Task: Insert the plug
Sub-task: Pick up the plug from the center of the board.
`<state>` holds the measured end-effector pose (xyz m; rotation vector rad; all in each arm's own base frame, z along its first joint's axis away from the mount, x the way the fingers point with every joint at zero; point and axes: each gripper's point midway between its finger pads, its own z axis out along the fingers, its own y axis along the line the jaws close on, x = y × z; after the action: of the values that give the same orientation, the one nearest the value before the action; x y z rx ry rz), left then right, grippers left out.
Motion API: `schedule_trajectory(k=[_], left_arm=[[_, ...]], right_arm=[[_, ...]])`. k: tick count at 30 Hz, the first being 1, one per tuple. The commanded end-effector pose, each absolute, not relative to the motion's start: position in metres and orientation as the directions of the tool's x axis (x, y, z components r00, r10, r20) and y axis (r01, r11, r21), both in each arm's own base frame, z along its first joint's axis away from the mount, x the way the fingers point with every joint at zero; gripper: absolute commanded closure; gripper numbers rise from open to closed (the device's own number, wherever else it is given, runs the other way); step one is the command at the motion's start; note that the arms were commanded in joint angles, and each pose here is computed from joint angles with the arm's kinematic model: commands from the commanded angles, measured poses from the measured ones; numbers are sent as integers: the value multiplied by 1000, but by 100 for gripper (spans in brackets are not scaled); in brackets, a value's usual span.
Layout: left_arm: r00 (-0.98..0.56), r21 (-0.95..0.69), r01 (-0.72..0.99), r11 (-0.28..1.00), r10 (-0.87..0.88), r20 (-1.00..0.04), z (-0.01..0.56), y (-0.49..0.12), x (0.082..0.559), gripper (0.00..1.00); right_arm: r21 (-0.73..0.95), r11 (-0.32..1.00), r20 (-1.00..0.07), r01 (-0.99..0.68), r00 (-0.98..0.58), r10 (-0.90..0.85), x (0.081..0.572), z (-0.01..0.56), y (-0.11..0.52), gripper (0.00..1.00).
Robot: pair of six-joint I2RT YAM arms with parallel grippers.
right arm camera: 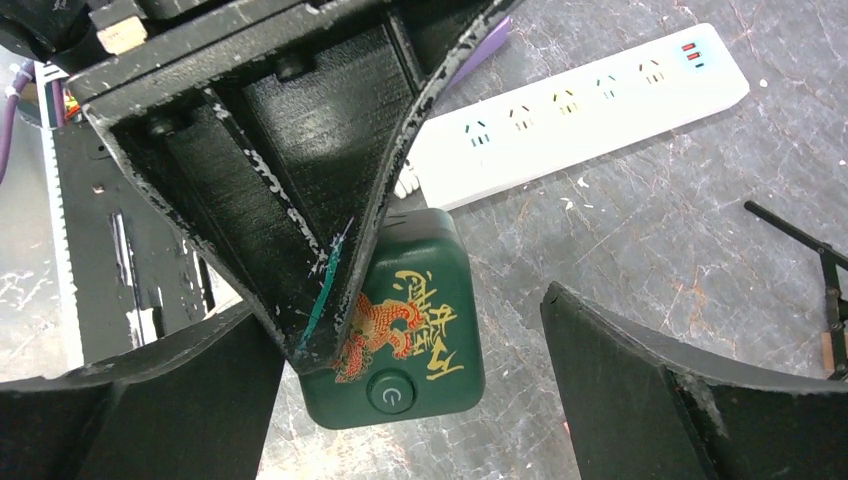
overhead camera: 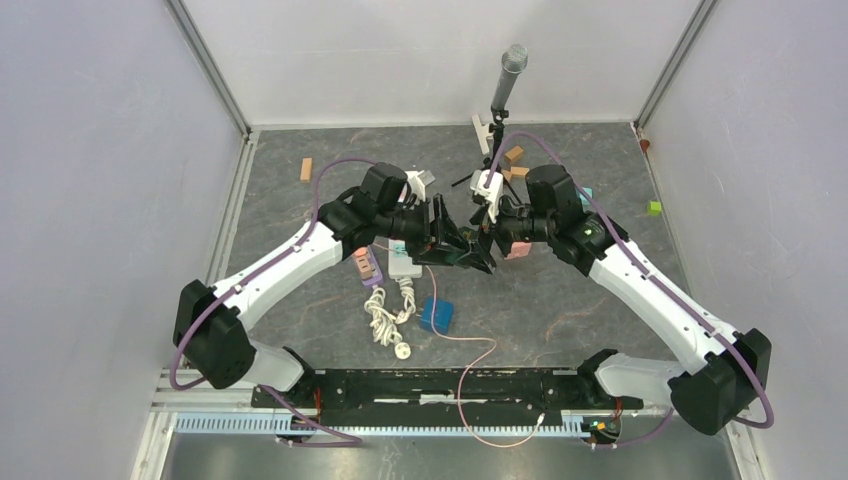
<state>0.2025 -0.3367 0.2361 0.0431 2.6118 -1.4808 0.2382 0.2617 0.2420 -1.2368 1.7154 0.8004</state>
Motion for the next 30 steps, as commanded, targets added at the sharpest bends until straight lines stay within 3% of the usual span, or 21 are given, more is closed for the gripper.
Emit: schedule_trajectory(k=[1, 14, 18, 25, 30], left_arm=[[-970, -861, 197, 469, -31, -239, 265, -333, 201, 98], [-974, -880, 213, 424, 20, -227, 270, -337, 192, 98], [-973, -881, 218, 419, 24, -230, 272, -337, 192, 98], [-974, -881, 215, 420, 31, -223, 269, -338, 192, 98], [-974, -882, 217, 419, 41, -221, 268, -340, 193, 98]], right_arm=[[20, 334, -919, -942, -149, -366, 245, 255, 262, 4], [-23, 199, -940, -980, -47, -338, 231, 242, 273, 15], [5, 173, -935, -985, -66, -348, 230, 237, 276, 24], [-27, 173, -947, -985, -30, -320, 230, 248, 277, 23], [-24, 176, -951, -984, -32, -307, 232, 252, 279, 30]])
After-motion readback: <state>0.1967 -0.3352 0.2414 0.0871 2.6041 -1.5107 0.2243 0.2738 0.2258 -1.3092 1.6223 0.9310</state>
